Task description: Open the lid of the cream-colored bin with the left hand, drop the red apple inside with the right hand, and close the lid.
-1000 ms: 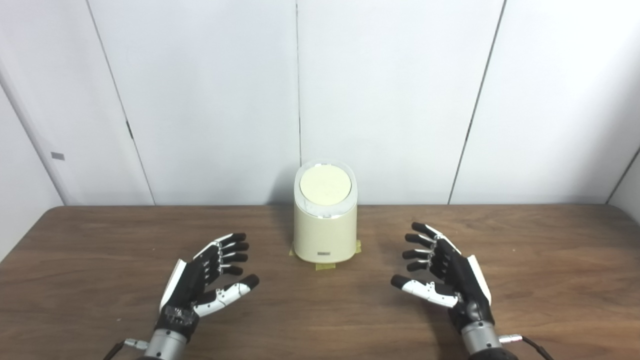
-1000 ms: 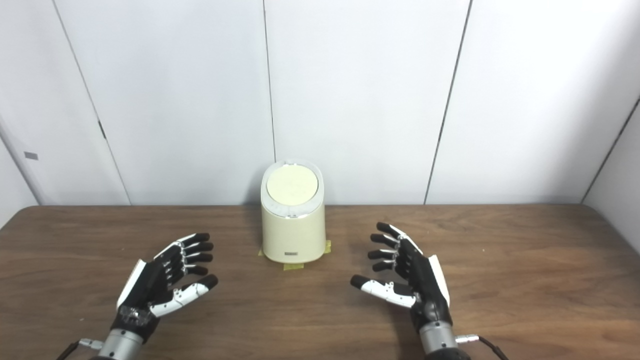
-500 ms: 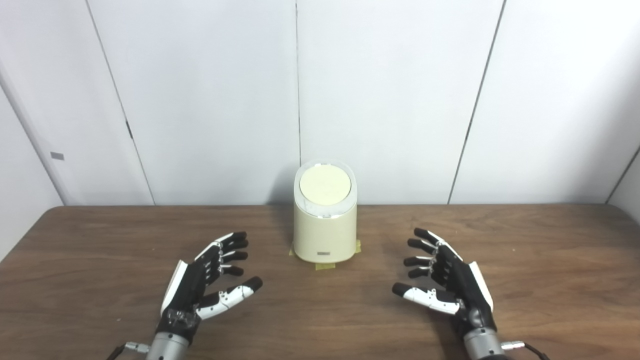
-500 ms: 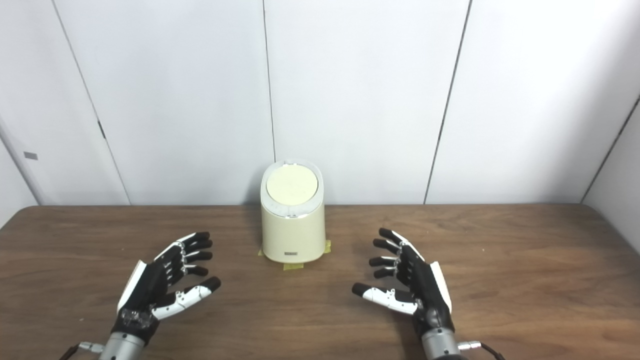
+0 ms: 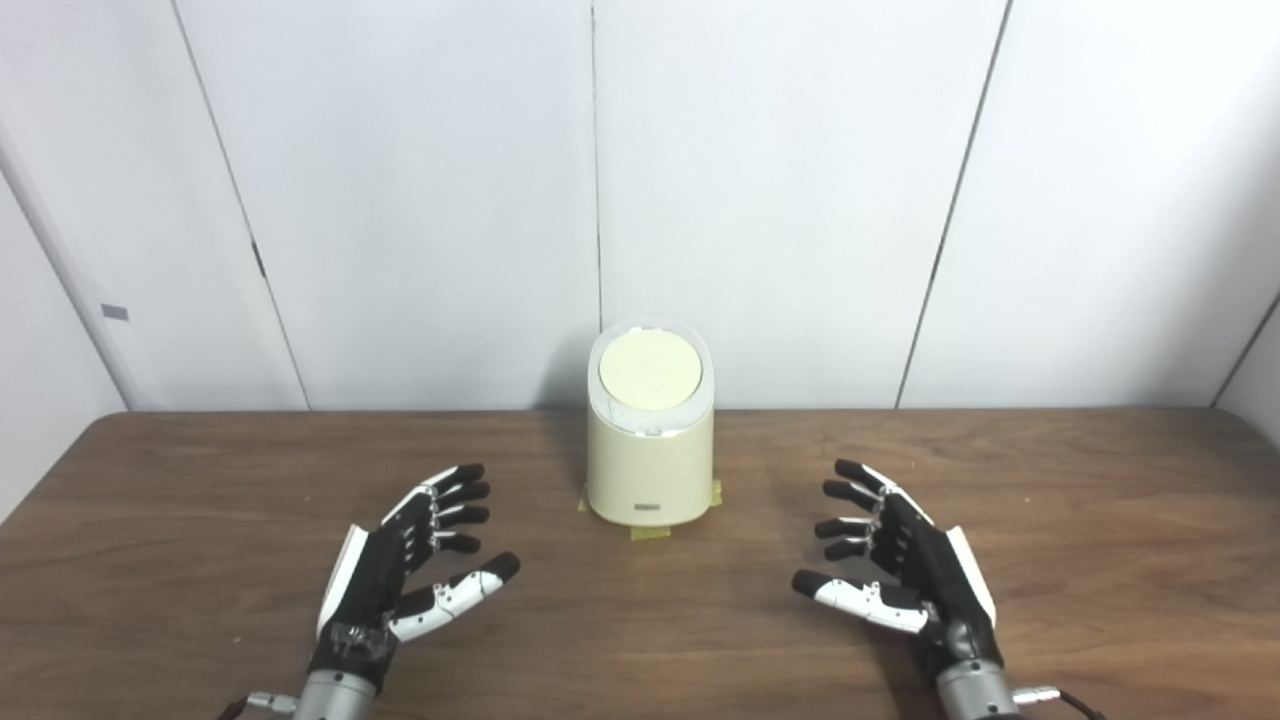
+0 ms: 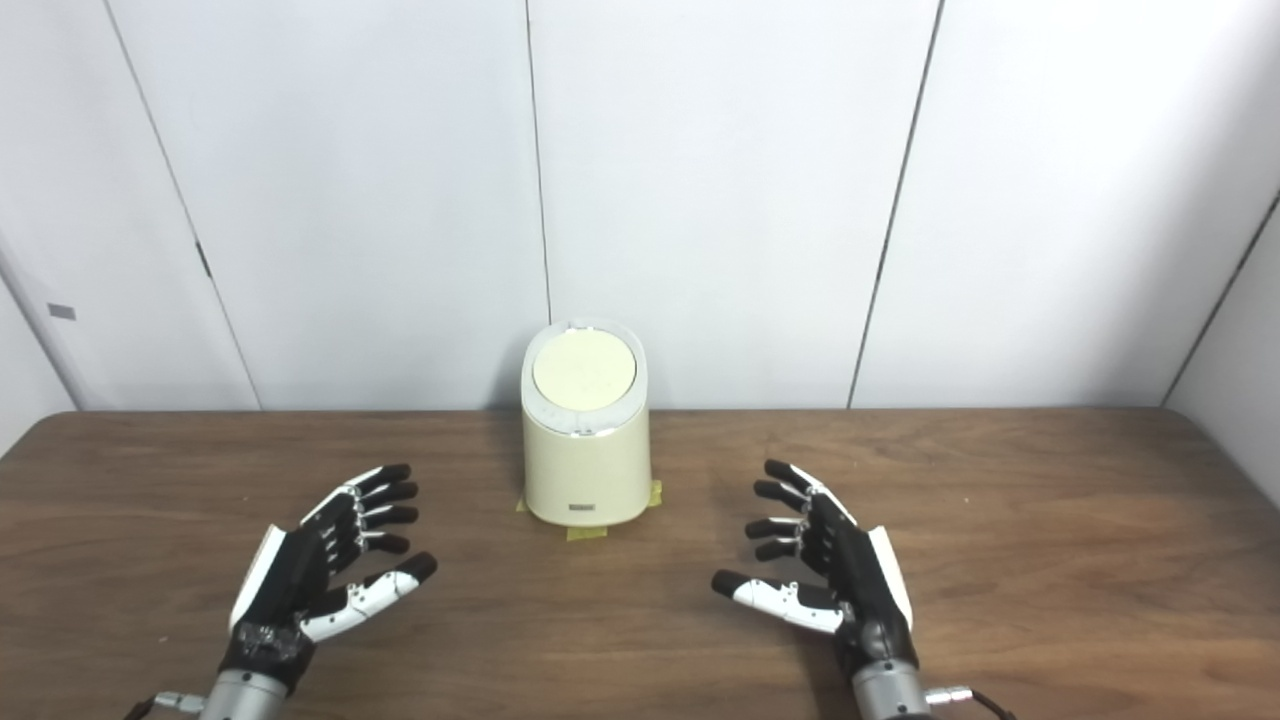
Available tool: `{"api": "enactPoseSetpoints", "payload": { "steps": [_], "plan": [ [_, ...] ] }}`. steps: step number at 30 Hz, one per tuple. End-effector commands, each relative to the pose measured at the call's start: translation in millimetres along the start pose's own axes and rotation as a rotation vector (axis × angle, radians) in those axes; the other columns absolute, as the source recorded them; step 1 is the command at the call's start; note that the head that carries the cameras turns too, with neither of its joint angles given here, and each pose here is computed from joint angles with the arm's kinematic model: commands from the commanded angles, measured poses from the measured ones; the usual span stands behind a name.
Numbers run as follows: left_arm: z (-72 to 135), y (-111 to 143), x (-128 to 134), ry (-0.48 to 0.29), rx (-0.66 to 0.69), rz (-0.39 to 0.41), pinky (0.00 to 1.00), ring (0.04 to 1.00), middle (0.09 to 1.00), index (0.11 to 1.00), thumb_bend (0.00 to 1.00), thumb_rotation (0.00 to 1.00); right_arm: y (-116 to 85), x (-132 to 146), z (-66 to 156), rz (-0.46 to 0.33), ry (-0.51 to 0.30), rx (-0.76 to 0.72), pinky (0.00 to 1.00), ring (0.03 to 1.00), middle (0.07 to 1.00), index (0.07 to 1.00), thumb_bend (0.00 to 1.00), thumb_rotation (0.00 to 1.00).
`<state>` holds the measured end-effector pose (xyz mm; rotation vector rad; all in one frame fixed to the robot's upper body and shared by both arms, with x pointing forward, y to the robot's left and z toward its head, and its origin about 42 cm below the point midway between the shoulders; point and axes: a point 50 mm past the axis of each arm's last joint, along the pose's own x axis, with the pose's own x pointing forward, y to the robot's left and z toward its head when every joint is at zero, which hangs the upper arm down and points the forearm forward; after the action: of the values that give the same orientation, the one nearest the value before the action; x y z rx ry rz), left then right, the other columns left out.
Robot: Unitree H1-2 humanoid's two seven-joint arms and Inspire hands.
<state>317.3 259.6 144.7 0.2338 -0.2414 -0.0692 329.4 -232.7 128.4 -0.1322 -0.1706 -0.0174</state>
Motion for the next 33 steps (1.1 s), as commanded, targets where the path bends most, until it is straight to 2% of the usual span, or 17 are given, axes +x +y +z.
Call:
{"api": "enactPoseSetpoints", "payload": {
  "steps": [1, 13, 33],
  "plan": [
    [13.9, 3.2, 9.1, -0.085, 0.001, 0.017, 0.64, 0.75, 0.802, 0.845, 0.73, 0.24, -2.0, 11.5, 19.1, -0.006, -0.089, 0.01, 0.53, 0.628, 0.778, 0.814, 0.83, 0.19],
    [11.3, 4.1, 9.4, -0.078, 0.007, 0.009, 0.66, 0.753, 0.804, 0.849, 0.76, 0.28, -1.6, 11.4, 20.7, -0.006, -0.099, 0.006, 0.53, 0.623, 0.773, 0.807, 0.83, 0.18],
    [11.3, 3.0, 12.0, -0.081, 0.014, 0.0, 0.65, 0.744, 0.804, 0.862, 0.76, 0.29, 0.2, 13.7, 18.8, 0.004, -0.099, 0.022, 0.53, 0.625, 0.781, 0.815, 0.82, 0.17]
  ]
}}
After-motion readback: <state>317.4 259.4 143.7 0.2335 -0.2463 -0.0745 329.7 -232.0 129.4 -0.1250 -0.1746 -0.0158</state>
